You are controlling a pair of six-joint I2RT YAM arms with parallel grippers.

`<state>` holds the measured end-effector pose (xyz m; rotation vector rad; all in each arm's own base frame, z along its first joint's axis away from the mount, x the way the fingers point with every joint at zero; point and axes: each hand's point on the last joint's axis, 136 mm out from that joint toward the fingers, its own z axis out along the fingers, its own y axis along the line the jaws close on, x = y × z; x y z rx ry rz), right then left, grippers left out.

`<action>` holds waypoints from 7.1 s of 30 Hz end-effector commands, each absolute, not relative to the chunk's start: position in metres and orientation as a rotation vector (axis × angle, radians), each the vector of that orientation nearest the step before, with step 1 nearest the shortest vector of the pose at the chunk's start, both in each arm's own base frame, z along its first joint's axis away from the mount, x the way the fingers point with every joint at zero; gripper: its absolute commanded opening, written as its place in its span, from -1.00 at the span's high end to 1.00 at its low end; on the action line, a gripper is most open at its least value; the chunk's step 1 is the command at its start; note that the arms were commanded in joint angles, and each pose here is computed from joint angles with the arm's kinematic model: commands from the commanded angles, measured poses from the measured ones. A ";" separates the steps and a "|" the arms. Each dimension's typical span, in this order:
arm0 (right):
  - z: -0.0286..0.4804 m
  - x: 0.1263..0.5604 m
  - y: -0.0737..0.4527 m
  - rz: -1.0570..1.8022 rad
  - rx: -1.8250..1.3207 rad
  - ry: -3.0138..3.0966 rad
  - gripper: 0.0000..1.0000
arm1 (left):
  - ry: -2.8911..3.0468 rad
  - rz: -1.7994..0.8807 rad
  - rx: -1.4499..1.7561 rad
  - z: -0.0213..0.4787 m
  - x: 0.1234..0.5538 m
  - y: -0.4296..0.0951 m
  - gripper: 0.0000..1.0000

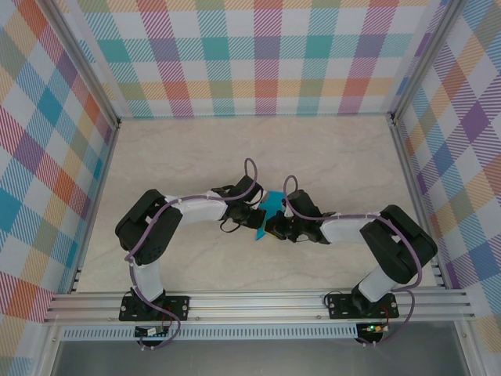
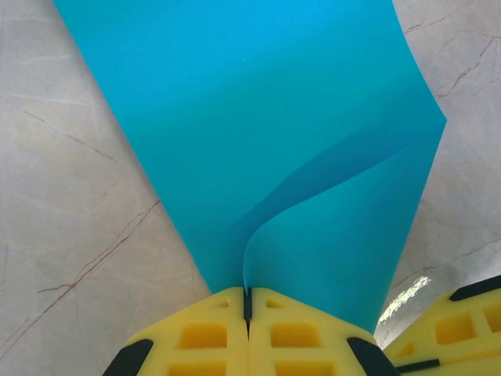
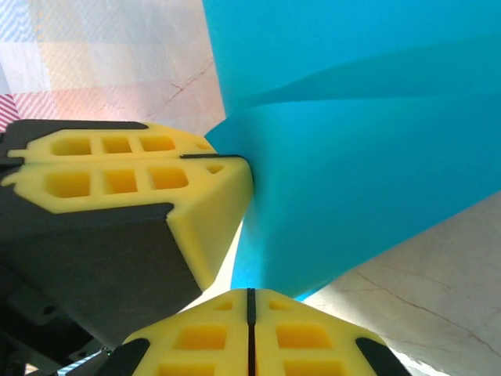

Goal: Fold a paper plane with a square sheet of paper (pick it up from the middle)
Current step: Third fold the triangle at the center of the table.

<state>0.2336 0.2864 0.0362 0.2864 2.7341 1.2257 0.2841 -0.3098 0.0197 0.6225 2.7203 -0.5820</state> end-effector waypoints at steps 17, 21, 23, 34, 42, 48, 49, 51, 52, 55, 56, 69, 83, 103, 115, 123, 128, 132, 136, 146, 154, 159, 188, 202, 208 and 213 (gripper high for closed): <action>0.036 0.238 0.288 1.215 0.302 2.720 0.82 | 2.860 -0.470 0.599 -0.017 0.264 -0.282 1.00; 0.022 0.235 0.282 1.174 0.338 2.744 0.83 | 2.858 -0.471 0.597 -0.015 0.264 -0.282 1.00; 0.016 0.234 0.281 1.161 0.340 2.753 0.83 | 2.857 -0.472 0.600 -0.015 0.264 -0.282 1.00; 0.017 0.229 0.278 1.151 0.321 2.764 0.82 | 2.858 -0.462 0.597 -0.014 0.262 -0.279 1.00; 0.040 0.226 0.283 1.219 0.260 2.721 0.79 | 2.861 -0.460 0.588 -0.015 0.261 -0.278 1.00; 0.037 0.226 0.296 1.298 0.259 2.704 0.80 | 2.862 -0.476 0.591 -0.015 0.261 -0.281 1.00; 0.039 0.226 0.298 1.313 0.255 2.694 0.80 | 2.863 -0.474 0.589 -0.015 0.262 -0.281 1.00; 0.038 0.225 0.300 1.316 0.251 2.697 0.80 | 2.861 -0.473 0.589 -0.015 0.263 -0.281 1.00; 0.037 0.225 0.301 1.314 0.249 2.702 0.80 | 2.862 -0.477 0.590 -0.015 0.262 -0.281 1.00; 0.032 0.224 0.304 1.318 0.253 2.711 0.80 | 2.862 -0.471 0.593 -0.015 0.262 -0.280 1.00; 0.029 0.224 0.304 1.315 0.257 2.718 0.80 | 2.863 -0.470 0.591 -0.016 0.262 -0.280 1.00; 0.026 0.216 0.298 1.230 0.240 2.761 0.80 | 2.868 -0.460 0.592 -0.018 0.260 -0.278 1.00; 0.015 0.212 0.314 1.250 0.237 2.788 0.79 | 2.871 -0.471 0.598 -0.017 0.260 -0.279 1.00; 0.028 0.217 0.326 1.275 0.219 2.768 0.79 | 2.866 -0.469 0.600 -0.013 0.260 -0.279 1.00; 0.040 0.217 0.295 1.091 0.229 2.775 0.76 | 2.870 -0.468 0.599 -0.014 0.259 -0.278 1.00; 0.052 0.251 0.266 1.153 0.324 2.694 0.73 | 2.869 -0.474 0.601 -0.013 0.259 -0.279 1.00; 0.052 0.261 0.280 1.221 0.287 2.705 0.74 | 2.873 -0.464 0.607 -0.014 0.260 -0.279 1.00; 0.038 0.263 0.281 1.204 0.300 2.731 0.73 | 2.872 -0.481 0.593 -0.015 0.259 -0.281 1.00; 0.018 0.258 0.277 1.165 0.330 2.777 0.74 | 2.877 -0.474 0.600 -0.015 0.258 -0.279 1.00; 0.039 0.265 0.270 1.135 0.292 2.744 0.72 | 2.883 -0.465 0.613 -0.016 0.256 -0.277 1.00; 0.039 0.281 0.256 1.154 0.327 2.714 0.72 | 2.884 -0.473 0.614 -0.015 0.256 -0.278 1.00; 0.019 0.281 0.252 1.118 0.353 2.760 0.72 | 2.886 -0.468 0.618 -0.015 0.256 -0.278 1.00; 0.012 0.294 0.229 1.055 0.392 2.772 0.73 | 2.873 -0.495 0.608 -0.006 0.257 -0.281 0.97; 0.085 0.295 0.233 1.093 0.198 2.674 0.64 | 2.685 -0.463 0.405 0.077 0.280 -0.270 0.15; 0.085 0.284 0.258 1.254 0.154 2.672 0.65 | 2.652 -0.654 0.339 0.095 0.273 -0.285 0.61; 0.068 0.284 0.274 1.290 0.154 2.710 0.68 | 2.636 -0.799 0.331 0.094 0.278 -0.309 0.75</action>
